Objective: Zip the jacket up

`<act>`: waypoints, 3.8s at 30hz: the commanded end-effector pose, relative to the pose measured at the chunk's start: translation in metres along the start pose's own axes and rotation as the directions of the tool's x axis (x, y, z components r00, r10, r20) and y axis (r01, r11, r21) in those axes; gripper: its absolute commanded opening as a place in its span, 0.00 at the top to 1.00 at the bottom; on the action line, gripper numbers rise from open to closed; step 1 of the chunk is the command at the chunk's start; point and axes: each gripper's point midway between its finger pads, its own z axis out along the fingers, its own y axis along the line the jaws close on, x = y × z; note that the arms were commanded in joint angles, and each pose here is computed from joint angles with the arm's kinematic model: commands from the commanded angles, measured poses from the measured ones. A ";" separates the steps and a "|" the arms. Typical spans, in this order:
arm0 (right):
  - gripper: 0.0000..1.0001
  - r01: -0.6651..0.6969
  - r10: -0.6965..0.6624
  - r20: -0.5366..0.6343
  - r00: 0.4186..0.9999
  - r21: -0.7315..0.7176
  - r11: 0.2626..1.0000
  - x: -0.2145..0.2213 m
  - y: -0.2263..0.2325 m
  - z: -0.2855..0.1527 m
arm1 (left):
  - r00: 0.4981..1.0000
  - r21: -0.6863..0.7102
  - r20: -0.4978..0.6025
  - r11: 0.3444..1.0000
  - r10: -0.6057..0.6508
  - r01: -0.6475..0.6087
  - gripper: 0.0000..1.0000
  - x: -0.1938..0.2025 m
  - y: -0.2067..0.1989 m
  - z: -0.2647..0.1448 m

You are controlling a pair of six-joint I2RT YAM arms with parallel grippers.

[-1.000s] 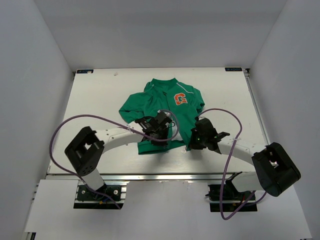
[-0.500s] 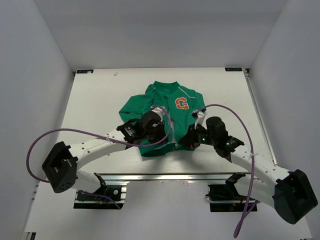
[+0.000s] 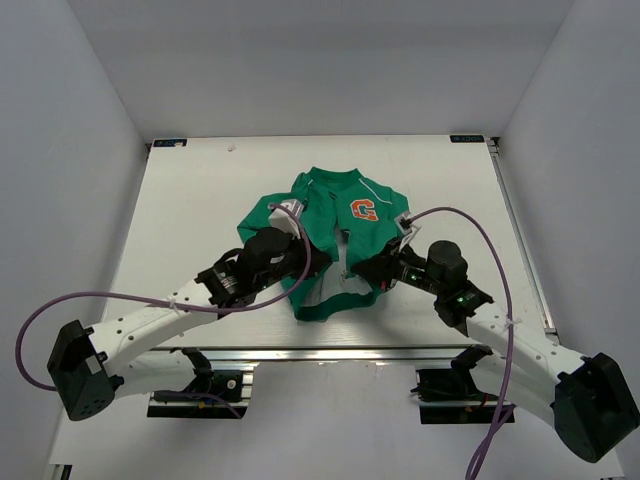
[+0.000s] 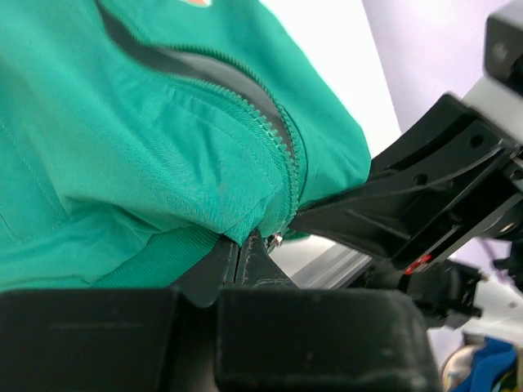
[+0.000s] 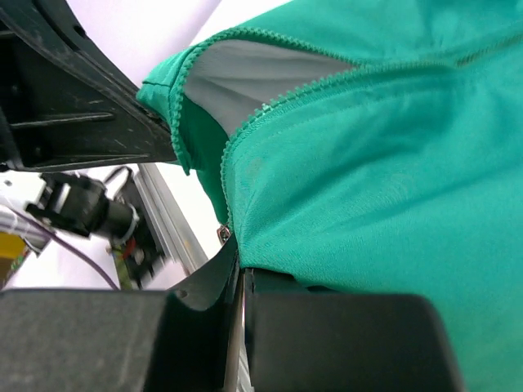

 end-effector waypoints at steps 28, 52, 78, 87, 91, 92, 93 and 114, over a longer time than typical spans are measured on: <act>1.00 0.111 -0.098 0.242 0.965 -0.039 0.993 -0.065 0.021 0.004 | 0.996 0.043 0.071 0.998 -0.051 0.048 1.00 -0.020 -0.018 0.010; 1.00 0.107 -0.106 0.218 0.970 0.007 0.994 -0.059 0.012 0.002 | 0.995 0.044 0.072 0.997 -0.068 0.065 1.00 -0.020 -0.018 0.009; 1.00 0.094 -0.086 0.230 0.969 -0.025 0.995 -0.066 0.018 0.007 | 0.996 0.029 0.046 0.997 -0.070 0.069 1.00 -0.013 -0.015 0.014; 1.00 0.078 -0.070 0.248 0.966 -0.025 0.997 -0.069 0.018 0.007 | 0.996 0.041 0.042 0.997 -0.074 0.072 1.00 -0.011 -0.016 0.012; 1.00 0.082 -0.072 0.249 0.966 -0.028 0.996 -0.069 0.019 0.006 | 0.996 0.034 0.041 0.996 -0.082 0.081 1.00 -0.010 -0.014 0.012; 1.00 0.082 -0.073 0.246 0.967 -0.028 0.996 -0.069 0.019 0.006 | 0.995 0.029 0.042 0.996 -0.088 0.087 1.00 -0.010 -0.014 0.012; 1.00 0.082 -0.074 0.241 0.968 -0.025 0.996 -0.067 0.018 0.006 | 0.995 0.026 0.043 0.996 -0.089 0.088 1.00 -0.011 -0.013 0.012; 1.00 0.083 -0.085 0.210 0.974 0.018 0.996 -0.058 0.009 0.004 | 0.993 0.019 0.065 0.995 -0.095 0.094 1.00 -0.015 -0.011 0.009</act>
